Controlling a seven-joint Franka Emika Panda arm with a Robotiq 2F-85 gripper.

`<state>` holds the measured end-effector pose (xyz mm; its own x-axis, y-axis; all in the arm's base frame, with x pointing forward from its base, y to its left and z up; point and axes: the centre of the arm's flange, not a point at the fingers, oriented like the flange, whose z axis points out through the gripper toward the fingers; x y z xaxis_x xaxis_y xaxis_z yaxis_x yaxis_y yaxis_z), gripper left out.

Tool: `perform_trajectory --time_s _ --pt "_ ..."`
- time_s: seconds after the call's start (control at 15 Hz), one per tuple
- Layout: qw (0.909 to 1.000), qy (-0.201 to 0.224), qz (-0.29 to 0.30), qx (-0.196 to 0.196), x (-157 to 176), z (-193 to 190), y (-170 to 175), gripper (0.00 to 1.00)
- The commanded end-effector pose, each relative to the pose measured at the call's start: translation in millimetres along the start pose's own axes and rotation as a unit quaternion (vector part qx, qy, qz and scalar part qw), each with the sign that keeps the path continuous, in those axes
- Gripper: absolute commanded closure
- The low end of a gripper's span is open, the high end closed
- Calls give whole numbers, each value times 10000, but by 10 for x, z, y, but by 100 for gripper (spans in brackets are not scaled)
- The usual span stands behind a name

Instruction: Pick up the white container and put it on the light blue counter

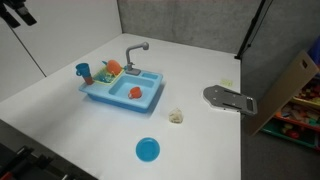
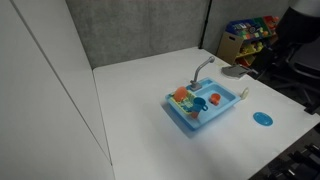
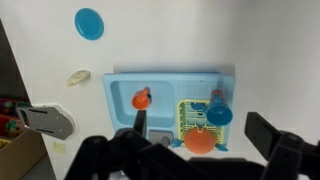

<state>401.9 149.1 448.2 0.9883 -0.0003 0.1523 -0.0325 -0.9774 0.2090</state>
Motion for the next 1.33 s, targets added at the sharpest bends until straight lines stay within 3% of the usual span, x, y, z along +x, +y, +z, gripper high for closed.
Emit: perform_trajectory --time_s 0.0,0.53,0.87,1.27 --pt "9993 -251 -206 161 312 29 2 0" --pt "9943 -657 -364 757 774 407 226 0" --pt "9896 -946 -53 1085 1000 648 285 0" --pt "9866 -1176 551 984 1085 972 135 0"
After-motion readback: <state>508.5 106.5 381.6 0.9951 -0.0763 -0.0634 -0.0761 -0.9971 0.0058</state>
